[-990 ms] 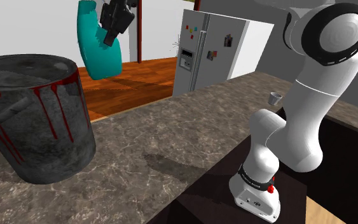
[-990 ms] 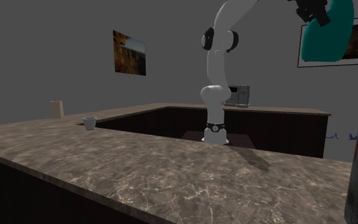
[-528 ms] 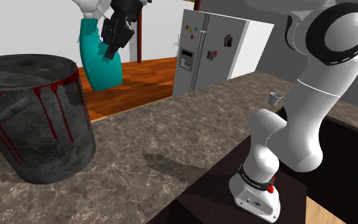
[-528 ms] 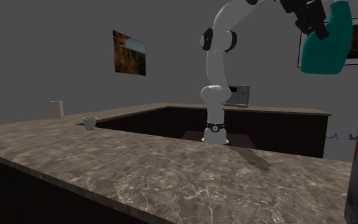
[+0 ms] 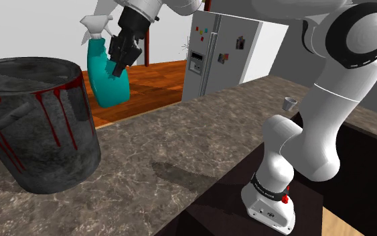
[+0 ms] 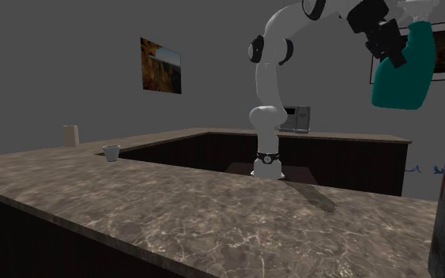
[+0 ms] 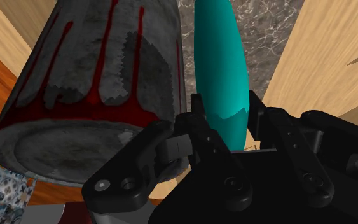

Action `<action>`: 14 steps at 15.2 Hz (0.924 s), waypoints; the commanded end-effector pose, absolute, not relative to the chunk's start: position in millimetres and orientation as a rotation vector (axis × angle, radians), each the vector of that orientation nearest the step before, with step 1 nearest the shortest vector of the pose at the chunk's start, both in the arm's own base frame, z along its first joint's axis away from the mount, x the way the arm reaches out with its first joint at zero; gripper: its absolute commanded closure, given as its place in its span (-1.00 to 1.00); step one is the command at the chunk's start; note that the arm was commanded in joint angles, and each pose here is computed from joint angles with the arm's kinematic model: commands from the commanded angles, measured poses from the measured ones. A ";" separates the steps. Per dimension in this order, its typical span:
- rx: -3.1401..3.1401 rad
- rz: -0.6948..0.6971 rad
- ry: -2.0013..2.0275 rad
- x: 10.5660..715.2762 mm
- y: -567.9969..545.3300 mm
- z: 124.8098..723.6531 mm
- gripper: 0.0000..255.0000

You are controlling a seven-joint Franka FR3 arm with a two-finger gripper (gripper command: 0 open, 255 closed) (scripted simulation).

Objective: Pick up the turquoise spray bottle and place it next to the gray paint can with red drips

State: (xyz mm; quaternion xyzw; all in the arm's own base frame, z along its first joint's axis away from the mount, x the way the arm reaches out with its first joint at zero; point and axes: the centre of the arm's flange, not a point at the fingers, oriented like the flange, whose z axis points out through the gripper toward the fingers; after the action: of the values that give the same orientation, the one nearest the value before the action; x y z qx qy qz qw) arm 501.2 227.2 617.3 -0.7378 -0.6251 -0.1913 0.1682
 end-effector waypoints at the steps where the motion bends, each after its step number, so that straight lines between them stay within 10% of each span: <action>1: -2.098 -0.545 -1.778 502.1 226.9 605.9 1.00; 14: -2.098 -0.545 -1.778 502.1 226.9 537.2 1.00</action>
State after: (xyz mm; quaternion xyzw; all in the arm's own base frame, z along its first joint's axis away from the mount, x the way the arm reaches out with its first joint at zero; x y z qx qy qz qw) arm 502.0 227.3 543.0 -0.7377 -0.6252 -0.1913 0.1682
